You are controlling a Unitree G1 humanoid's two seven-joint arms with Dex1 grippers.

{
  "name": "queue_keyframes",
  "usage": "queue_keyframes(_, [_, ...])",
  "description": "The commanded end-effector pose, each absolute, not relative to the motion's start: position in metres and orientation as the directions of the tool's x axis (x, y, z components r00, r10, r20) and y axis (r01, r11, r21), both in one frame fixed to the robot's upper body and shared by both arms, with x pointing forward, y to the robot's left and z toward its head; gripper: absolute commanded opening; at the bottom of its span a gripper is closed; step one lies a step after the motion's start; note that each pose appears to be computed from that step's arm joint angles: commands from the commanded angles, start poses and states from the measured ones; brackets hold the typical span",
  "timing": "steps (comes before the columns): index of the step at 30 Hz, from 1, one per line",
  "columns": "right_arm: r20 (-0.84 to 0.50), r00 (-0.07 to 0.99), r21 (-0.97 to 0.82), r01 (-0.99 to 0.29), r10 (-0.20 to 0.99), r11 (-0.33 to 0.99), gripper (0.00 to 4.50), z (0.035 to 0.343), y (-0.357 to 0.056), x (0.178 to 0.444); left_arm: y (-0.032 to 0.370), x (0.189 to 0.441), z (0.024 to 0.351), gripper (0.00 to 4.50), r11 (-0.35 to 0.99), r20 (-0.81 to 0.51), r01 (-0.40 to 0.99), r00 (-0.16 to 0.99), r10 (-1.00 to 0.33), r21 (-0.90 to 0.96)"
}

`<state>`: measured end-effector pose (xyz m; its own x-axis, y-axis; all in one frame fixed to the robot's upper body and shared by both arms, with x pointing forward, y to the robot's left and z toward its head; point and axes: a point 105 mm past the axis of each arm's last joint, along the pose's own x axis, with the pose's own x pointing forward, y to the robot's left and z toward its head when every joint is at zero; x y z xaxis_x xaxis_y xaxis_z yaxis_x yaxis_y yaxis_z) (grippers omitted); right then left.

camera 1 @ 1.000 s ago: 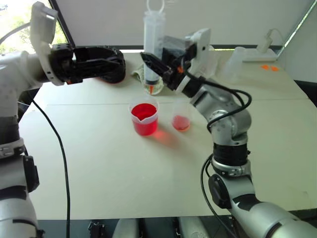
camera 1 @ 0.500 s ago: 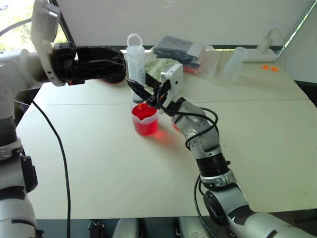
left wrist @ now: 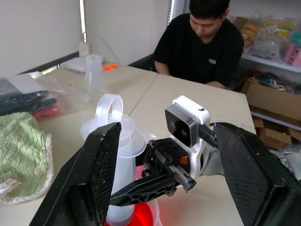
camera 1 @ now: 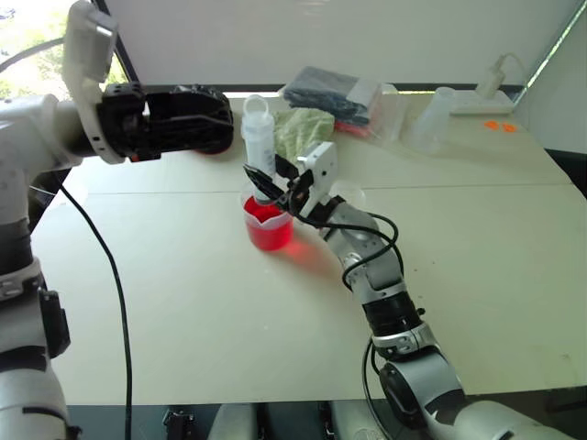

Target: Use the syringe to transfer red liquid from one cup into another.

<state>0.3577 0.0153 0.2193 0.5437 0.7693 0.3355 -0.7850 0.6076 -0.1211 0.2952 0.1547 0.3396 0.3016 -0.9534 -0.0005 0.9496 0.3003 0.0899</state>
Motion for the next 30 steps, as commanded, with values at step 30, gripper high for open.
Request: queue_keyframes(30, [0.378, 0.511, -0.181, -0.777, 0.772, 0.603, 1.4, 0.232, 0.015, 0.352, 0.152, 0.329, 0.328, 3.29, 0.348, 0.034, 0.93, 0.346, -0.938, 0.121])
